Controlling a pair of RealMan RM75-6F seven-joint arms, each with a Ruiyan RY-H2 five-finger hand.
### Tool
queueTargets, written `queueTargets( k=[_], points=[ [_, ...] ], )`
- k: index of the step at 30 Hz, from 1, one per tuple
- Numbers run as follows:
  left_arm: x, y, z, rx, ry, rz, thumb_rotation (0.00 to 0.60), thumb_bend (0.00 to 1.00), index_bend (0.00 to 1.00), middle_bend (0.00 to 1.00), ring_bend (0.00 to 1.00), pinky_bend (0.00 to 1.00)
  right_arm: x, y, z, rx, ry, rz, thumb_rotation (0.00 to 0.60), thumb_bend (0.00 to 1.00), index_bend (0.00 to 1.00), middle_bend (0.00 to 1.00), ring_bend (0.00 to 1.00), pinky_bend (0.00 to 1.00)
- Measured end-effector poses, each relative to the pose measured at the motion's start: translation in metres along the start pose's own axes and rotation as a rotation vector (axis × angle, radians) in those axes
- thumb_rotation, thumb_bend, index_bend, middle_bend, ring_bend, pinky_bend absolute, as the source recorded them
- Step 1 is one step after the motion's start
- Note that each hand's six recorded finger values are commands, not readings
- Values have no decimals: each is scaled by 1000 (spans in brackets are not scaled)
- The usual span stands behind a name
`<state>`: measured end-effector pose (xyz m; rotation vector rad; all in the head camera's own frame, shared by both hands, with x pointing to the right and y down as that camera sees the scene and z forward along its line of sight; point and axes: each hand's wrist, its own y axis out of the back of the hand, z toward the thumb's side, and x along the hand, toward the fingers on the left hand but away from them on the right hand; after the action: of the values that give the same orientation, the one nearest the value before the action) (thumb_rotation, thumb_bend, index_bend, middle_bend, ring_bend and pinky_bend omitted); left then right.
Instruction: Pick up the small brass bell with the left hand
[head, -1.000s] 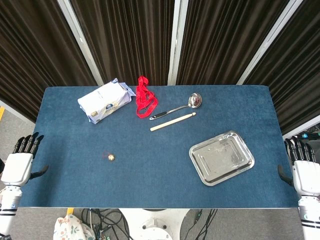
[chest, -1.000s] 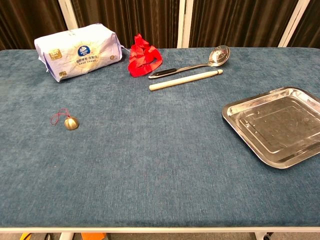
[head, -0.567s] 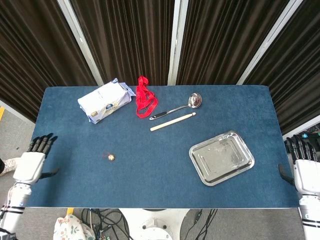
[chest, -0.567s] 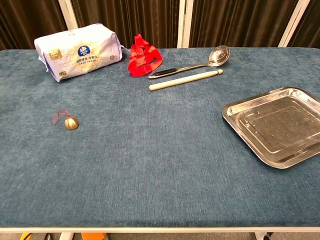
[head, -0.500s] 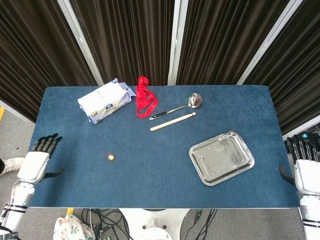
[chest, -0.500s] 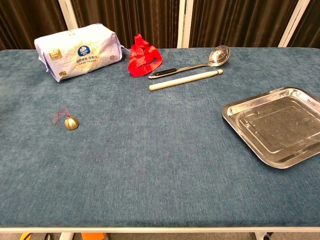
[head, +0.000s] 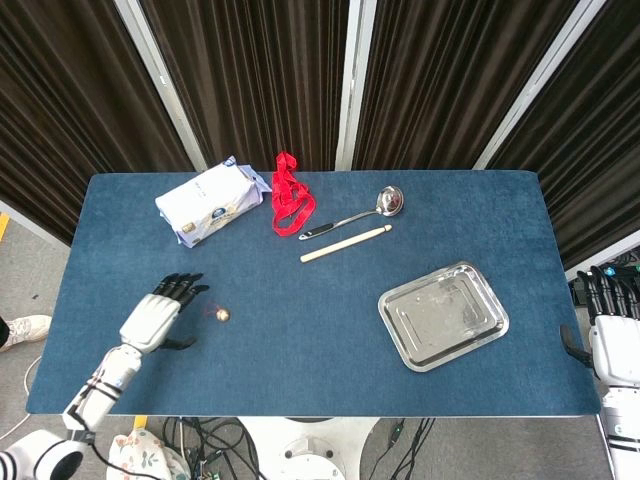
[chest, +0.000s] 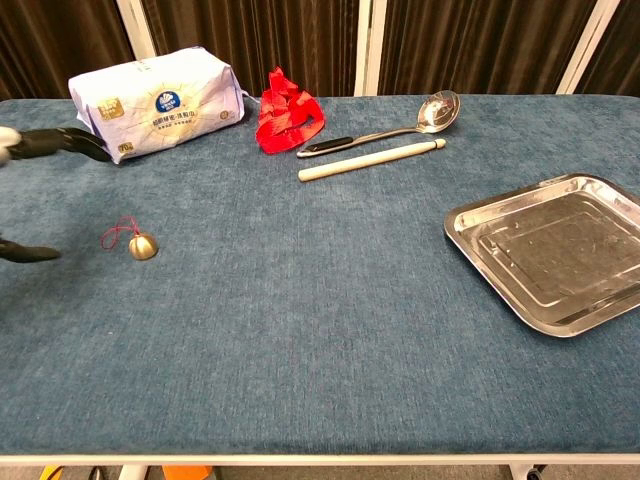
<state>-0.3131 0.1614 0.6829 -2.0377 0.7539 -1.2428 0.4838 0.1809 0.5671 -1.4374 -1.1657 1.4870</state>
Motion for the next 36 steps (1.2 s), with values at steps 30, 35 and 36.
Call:
queueTargets(
  k=[30,35,36],
  points=[
    [51,-34,9,-64,8,-67,600,269,427,152,3,61,0,-4,-10,15,-22,24,600,303,0,0,0,0],
    [53,-36,8,-63,15,-73,600,309,433,154,3,62,0,-4,-12,15,-27,26,600,304,0,0,0,0],
    [53,-36,8,-64,16,-74,600,313,435,155,3,62,0,-5,-13,14,-28,27,600,303,0,0,0,0]
  ],
)
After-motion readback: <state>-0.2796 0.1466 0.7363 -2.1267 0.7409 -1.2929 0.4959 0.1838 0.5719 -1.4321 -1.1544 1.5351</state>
